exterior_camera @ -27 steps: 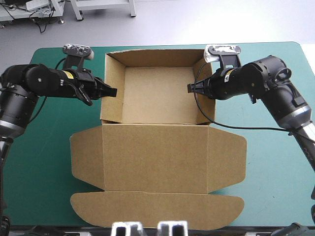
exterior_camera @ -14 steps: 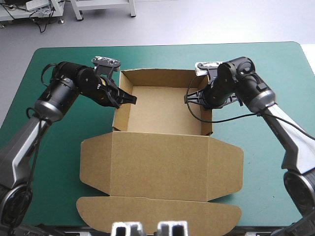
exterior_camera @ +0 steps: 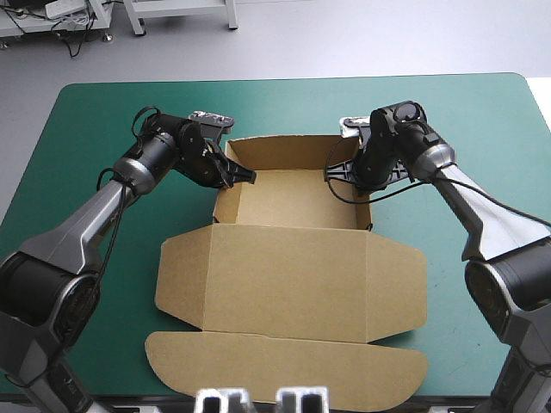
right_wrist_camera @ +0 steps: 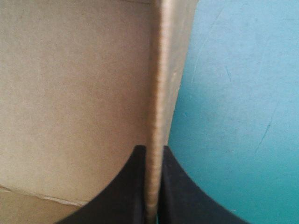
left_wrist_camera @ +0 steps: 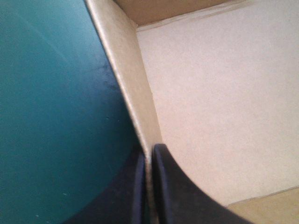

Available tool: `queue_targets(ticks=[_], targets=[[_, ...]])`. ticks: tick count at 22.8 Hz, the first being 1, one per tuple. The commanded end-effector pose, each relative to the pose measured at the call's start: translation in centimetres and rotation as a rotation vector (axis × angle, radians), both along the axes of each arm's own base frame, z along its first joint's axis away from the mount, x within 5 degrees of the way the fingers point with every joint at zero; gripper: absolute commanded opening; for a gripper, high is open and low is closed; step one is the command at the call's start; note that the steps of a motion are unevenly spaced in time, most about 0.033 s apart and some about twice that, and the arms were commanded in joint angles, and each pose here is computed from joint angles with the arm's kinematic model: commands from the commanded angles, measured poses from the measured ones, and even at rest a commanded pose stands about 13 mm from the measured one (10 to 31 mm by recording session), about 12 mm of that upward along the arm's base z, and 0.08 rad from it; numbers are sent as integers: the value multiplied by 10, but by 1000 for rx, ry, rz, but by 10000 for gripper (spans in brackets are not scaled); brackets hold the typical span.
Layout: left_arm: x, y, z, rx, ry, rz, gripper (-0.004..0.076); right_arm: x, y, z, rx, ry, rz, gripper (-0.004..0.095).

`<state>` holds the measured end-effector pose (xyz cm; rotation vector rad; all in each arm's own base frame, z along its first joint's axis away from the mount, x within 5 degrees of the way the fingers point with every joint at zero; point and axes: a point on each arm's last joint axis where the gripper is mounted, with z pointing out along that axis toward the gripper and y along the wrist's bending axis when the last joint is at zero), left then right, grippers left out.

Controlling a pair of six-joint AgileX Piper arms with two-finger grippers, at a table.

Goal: Fold the box

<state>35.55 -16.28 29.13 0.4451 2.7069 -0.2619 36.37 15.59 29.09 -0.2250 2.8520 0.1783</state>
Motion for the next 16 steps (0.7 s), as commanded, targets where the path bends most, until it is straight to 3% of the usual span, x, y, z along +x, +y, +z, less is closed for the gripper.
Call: queue_targets(ticks=[1, 11, 14, 16], targets=[[-4, -17, 9, -100, -17, -28, -10, 2, 11, 29, 142, -136, 21, -1], [0, -14, 9, -43, -68, -78, 1, 12, 12, 21, 110, -187, 47, 11], [-2, -15, 9, -56, -54, -84, 121, 11, 6, 19, 30, -172, 67, 183], [-1, -15, 10, -48, -55, -103, 265, 11, 3, 18, -11, -169, 73, 303]])
